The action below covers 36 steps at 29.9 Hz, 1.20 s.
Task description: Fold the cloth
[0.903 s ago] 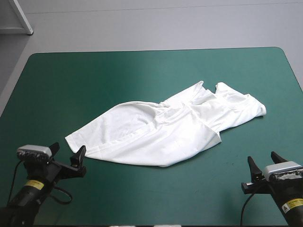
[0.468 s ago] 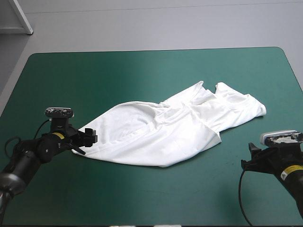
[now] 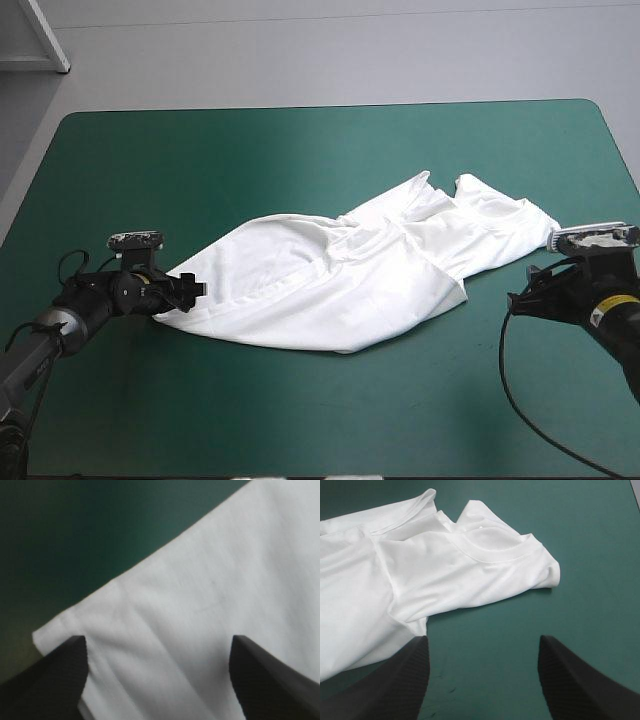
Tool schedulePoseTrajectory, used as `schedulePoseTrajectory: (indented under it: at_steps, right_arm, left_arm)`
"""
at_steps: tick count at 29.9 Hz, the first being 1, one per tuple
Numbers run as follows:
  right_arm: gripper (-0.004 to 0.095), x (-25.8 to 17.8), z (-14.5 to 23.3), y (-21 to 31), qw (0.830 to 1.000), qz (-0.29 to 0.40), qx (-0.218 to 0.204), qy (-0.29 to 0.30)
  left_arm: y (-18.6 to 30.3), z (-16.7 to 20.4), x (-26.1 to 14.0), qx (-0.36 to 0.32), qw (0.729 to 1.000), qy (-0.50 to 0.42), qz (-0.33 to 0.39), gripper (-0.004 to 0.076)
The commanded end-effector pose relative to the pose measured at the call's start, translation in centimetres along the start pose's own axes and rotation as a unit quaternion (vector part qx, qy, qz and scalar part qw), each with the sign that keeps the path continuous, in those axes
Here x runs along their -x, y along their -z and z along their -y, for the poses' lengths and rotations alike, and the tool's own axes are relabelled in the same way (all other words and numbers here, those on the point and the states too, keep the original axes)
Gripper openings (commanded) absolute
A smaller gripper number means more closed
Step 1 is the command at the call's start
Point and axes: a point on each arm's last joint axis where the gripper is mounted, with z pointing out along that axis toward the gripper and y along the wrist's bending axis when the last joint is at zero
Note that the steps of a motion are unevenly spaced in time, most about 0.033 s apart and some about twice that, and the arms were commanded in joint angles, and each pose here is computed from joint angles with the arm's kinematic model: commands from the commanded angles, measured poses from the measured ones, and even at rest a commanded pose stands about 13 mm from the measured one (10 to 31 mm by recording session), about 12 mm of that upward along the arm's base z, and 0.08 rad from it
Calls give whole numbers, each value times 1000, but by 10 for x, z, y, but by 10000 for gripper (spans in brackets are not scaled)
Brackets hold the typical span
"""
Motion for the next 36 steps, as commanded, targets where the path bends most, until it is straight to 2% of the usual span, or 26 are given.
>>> schedulePoseTrajectory:
  at_steps: [1,6,10,18,22,29,36]
  right_arm:
    - [590,22,4,-9,999,32,-26,11]
    - [590,33,11,-47,998,-21,-59,9]
    - [590,40,32,-82,995,-52,-83,-34]
    - [590,39,80,-166,980,-140,-95,-105]
    - [590,40,86,-202,976,-169,-91,-103]
    - [590,50,92,-245,975,-166,-77,-124]
    - [585,34,91,-278,966,-207,-63,-145]
  left_arm:
    - [-5,1,5,-3,1000,16,8,481]
    - [-18,0,-1,-1,1000,14,-27,234]
    - [-19,0,-2,1,999,-7,-32,19]
    - [-20,0,0,0,1000,-19,-21,21]
    - [-20,0,1,1,1000,-19,-18,21]
    - [-20,0,2,1,1000,-19,-14,21]
    - [-20,0,2,1,1000,-19,-12,21]
